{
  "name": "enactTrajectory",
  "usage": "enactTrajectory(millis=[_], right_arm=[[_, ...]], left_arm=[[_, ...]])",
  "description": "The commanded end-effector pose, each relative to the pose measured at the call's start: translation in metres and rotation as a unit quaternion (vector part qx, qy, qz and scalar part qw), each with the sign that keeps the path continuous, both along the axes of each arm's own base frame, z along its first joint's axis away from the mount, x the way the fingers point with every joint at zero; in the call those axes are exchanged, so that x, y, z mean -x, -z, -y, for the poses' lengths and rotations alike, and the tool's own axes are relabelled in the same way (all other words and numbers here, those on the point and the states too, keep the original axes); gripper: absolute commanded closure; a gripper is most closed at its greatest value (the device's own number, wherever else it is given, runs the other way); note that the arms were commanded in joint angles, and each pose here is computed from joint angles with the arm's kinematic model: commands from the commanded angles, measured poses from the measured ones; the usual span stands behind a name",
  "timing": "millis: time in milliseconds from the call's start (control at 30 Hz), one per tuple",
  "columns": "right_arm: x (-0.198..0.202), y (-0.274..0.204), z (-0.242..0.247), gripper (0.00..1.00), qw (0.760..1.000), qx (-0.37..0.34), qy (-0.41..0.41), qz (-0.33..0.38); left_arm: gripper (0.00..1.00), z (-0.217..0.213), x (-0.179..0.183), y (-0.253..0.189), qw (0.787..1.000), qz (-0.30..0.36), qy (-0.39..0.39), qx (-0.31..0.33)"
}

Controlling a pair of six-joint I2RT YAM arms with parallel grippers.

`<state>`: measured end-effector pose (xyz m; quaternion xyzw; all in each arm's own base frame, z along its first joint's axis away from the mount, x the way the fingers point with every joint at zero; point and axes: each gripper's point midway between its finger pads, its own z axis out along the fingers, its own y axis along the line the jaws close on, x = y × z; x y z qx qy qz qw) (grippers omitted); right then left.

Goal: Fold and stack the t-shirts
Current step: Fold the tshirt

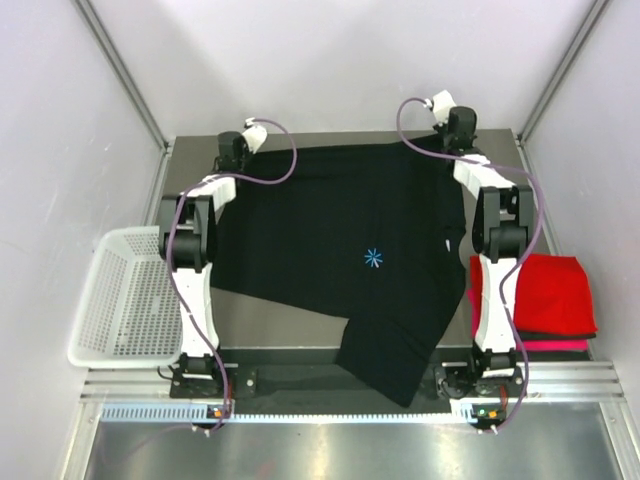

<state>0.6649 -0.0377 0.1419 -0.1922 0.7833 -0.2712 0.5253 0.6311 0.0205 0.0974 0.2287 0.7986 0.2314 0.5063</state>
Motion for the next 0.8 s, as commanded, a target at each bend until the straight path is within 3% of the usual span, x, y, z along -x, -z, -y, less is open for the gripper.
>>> enactTrajectory(millis=[0, 33, 67, 400, 533, 767], right_arm=[[-0.016, -0.044, 0.025, 1.00, 0.997, 0.012, 0.057, 0.057], [-0.019, -0.045, 0.026, 1.00, 0.997, 0.016, 0.058, 0.057], [-0.023, -0.035, 0.026, 1.00, 0.997, 0.021, 0.059, 0.051], [-0.034, -0.027, 0.022, 1.00, 0.995, 0.042, 0.059, 0.061], [-0.032, -0.025, 0.024, 1.00, 0.995, 0.050, 0.059, 0.056], [-0.012, -0.032, 0.027, 1.00, 0.996, 0.043, 0.060, 0.043]], left_arm=[[1.00, -0.027, -0.029, -0.024, 0.997, 0.059, -0.040, 0.009], [1.00, -0.026, -0.040, -0.039, 0.996, 0.080, -0.041, 0.012], [1.00, -0.026, -0.046, -0.025, 0.996, 0.073, -0.040, 0.011], [1.00, -0.012, -0.094, -0.037, 0.991, 0.128, -0.025, 0.025], [1.00, 0.000, -0.100, -0.047, 0.988, 0.152, -0.010, -0.001], [1.00, 0.015, -0.091, -0.074, 0.984, 0.174, -0.002, 0.039]])
